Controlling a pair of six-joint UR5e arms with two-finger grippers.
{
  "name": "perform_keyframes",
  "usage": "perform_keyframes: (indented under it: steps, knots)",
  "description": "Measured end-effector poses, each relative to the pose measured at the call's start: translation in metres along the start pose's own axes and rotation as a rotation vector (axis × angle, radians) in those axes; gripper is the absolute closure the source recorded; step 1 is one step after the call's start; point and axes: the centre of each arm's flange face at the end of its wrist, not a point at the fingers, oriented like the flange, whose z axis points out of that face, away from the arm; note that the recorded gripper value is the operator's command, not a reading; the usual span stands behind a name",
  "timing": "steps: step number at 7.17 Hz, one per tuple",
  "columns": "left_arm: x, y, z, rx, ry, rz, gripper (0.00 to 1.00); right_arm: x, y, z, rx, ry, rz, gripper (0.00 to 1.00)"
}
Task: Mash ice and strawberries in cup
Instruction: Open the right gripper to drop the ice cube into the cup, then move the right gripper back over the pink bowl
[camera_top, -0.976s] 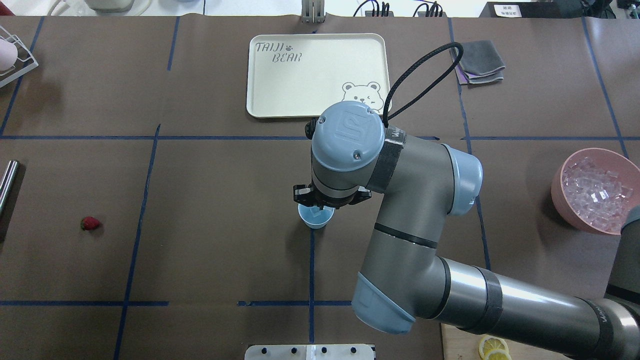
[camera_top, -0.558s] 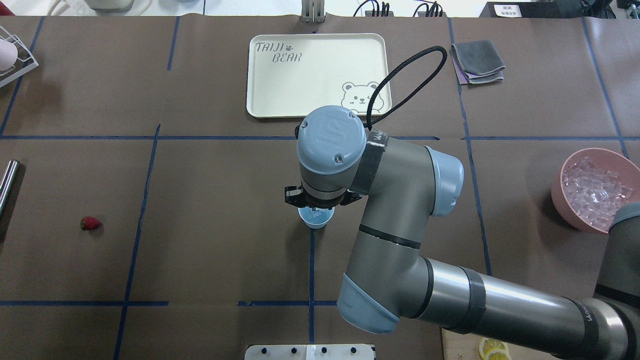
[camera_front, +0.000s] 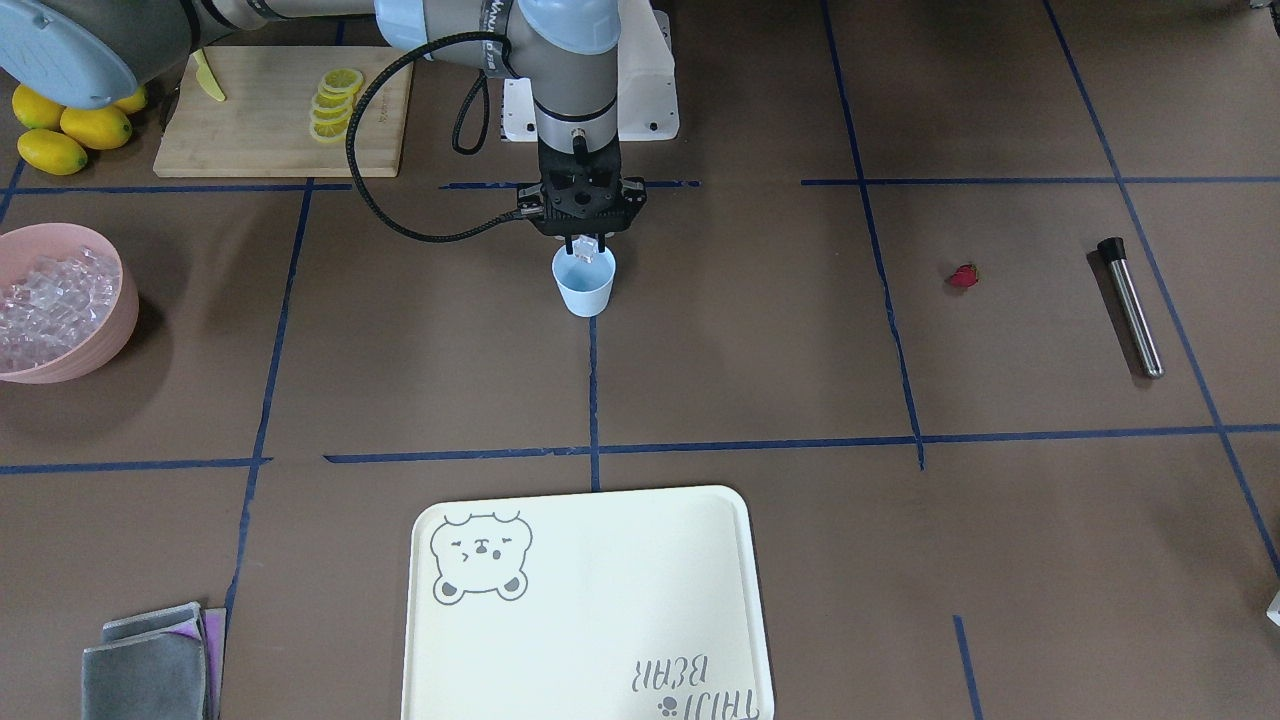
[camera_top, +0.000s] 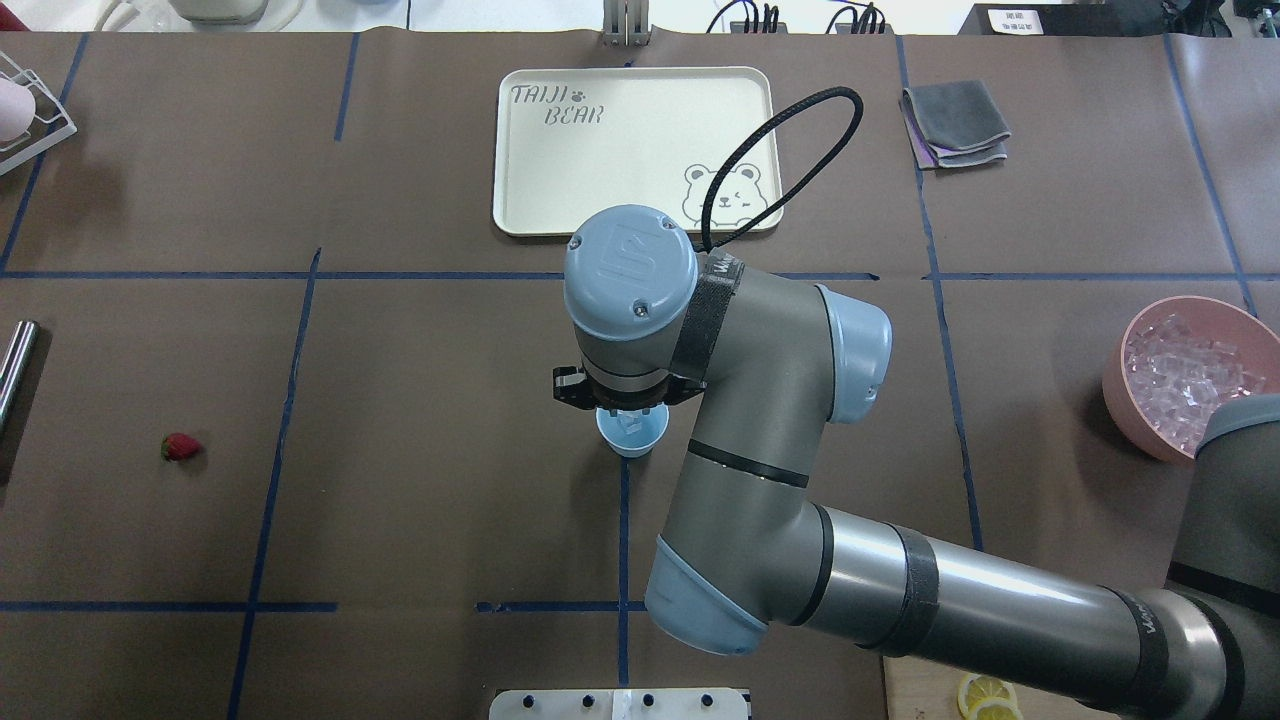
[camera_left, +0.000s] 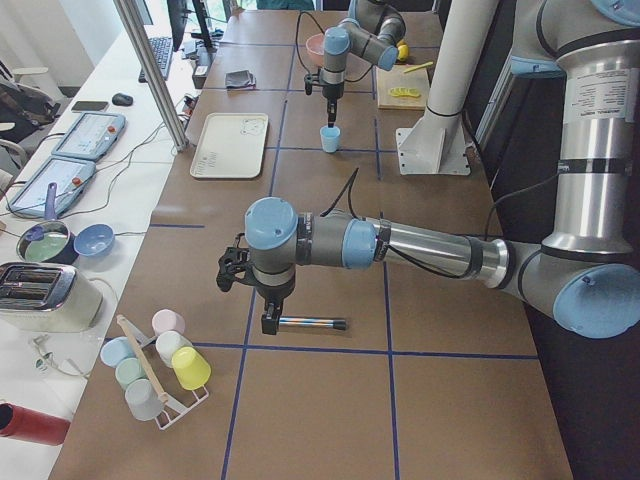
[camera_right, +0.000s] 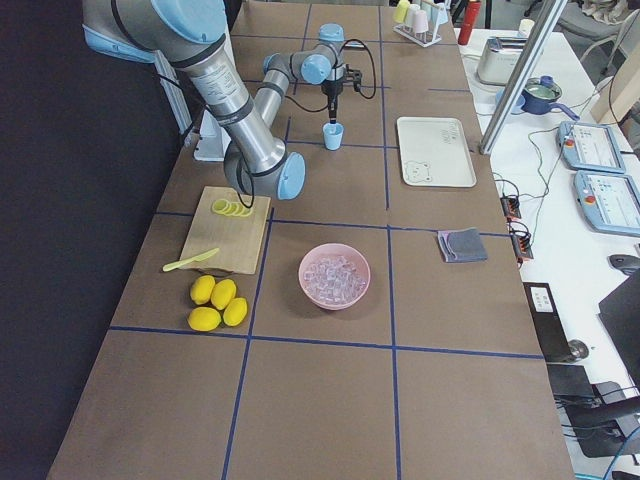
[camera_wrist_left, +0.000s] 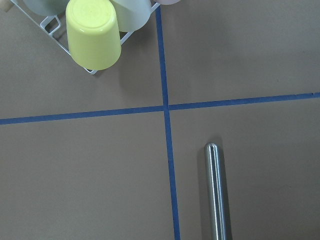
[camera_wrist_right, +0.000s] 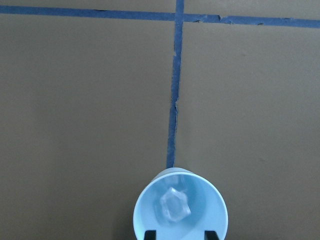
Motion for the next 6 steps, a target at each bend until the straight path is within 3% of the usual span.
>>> perform_keyframes:
  steps: [2, 4, 6]
  knots:
    - [0.001, -0.001, -0.001, 0.002, 0.000, 0.002, 0.00, 0.000, 0.000, 0.000, 0.001, 0.000, 0.000, 0.04]
    - [0.002, -0.004, -0.003, 0.005, -0.002, 0.004, 0.00, 0.004, -0.002, -0.008, 0.033, -0.003, 0.028, 0.01]
    - [0.004, -0.006, -0.004, 0.009, -0.002, 0.008, 0.00, 0.049, -0.014, -0.036, 0.095, -0.023, 0.074, 0.01]
